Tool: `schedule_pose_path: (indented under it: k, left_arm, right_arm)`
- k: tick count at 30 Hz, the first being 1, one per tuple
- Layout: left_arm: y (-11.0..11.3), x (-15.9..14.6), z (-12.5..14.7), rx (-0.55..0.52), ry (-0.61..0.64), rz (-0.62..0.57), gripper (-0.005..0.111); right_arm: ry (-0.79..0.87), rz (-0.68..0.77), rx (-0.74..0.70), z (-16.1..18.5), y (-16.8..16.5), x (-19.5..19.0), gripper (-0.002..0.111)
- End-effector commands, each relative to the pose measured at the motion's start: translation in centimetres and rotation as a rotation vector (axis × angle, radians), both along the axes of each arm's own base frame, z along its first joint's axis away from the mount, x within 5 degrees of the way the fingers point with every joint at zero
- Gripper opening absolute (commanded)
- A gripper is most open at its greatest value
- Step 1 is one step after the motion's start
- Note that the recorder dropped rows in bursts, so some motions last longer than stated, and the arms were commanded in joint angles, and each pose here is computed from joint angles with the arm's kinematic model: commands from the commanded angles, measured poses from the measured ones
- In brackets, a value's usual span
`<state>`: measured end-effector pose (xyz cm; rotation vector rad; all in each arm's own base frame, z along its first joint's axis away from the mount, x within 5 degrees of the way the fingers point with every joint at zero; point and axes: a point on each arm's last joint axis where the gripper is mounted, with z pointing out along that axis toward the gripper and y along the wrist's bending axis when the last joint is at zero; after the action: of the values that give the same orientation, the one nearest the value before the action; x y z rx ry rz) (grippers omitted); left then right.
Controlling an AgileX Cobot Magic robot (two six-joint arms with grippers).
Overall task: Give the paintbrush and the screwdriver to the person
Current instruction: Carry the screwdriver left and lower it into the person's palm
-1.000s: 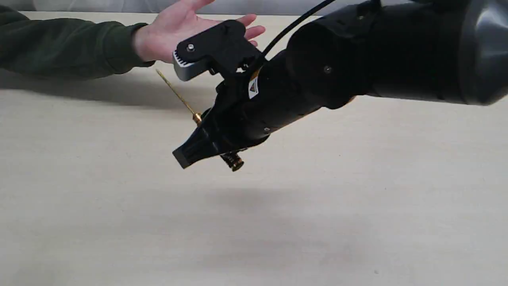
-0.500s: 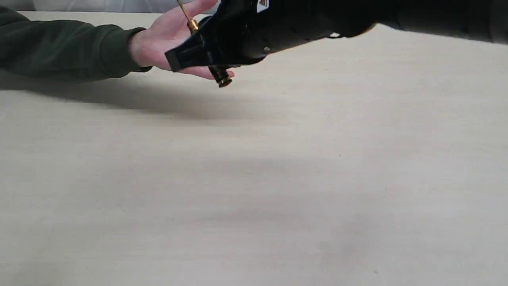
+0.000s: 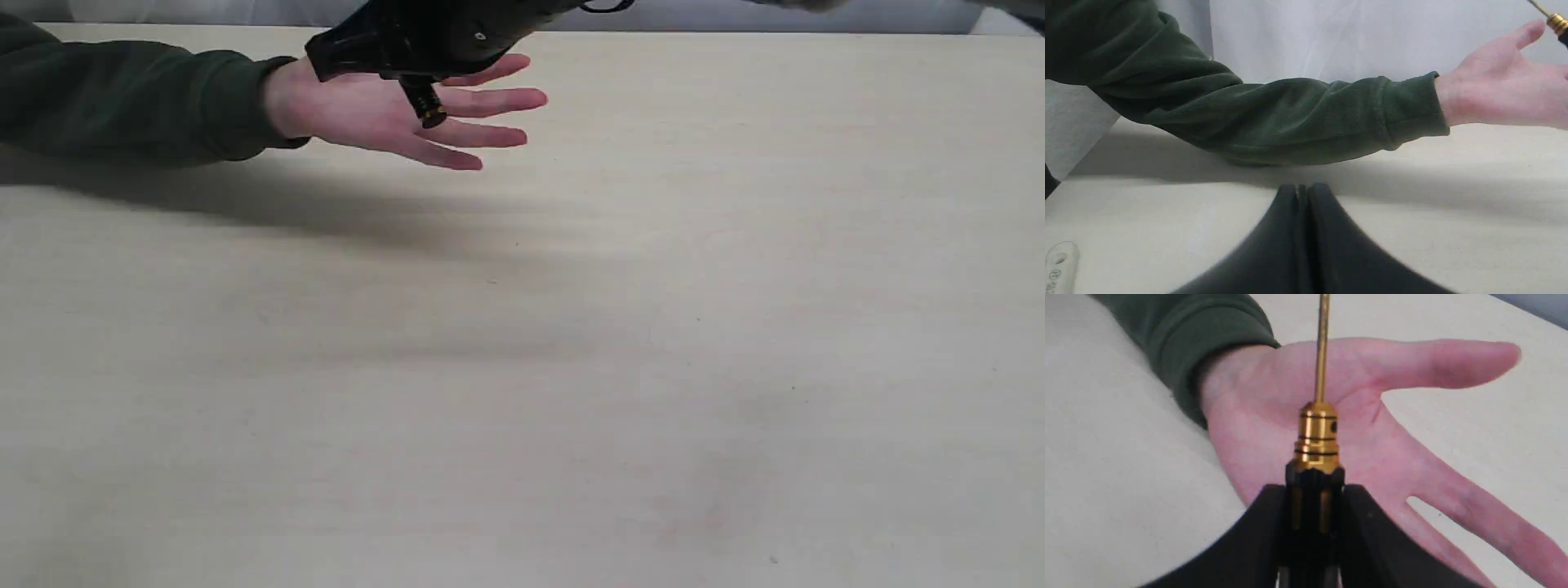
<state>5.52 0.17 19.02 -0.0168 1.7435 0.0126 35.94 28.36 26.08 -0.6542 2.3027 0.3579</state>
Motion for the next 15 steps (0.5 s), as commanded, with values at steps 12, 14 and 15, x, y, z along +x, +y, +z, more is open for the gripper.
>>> schedule_pose_path:
  k: [12,14,15]
  left_arm:
    - [-0.1,0.0,0.0,-0.007,-0.009,-0.007,0.0]
    - [-0.1,0.0,0.0,-0.007,-0.009,-0.007,0.0]
    - [-0.1,0.0,0.0,-0.007,-0.009,-0.007,0.0]
  right_arm:
    - [0.046,-0.108,-0.07,-1.8,-0.7,4.1,0.014]
    - [0.047,-0.117,-0.069,-1.7,-1.1,4.2,0.023]
    - [0.048,-0.123,-0.066,-1.7,-1.3,4.4,0.028]
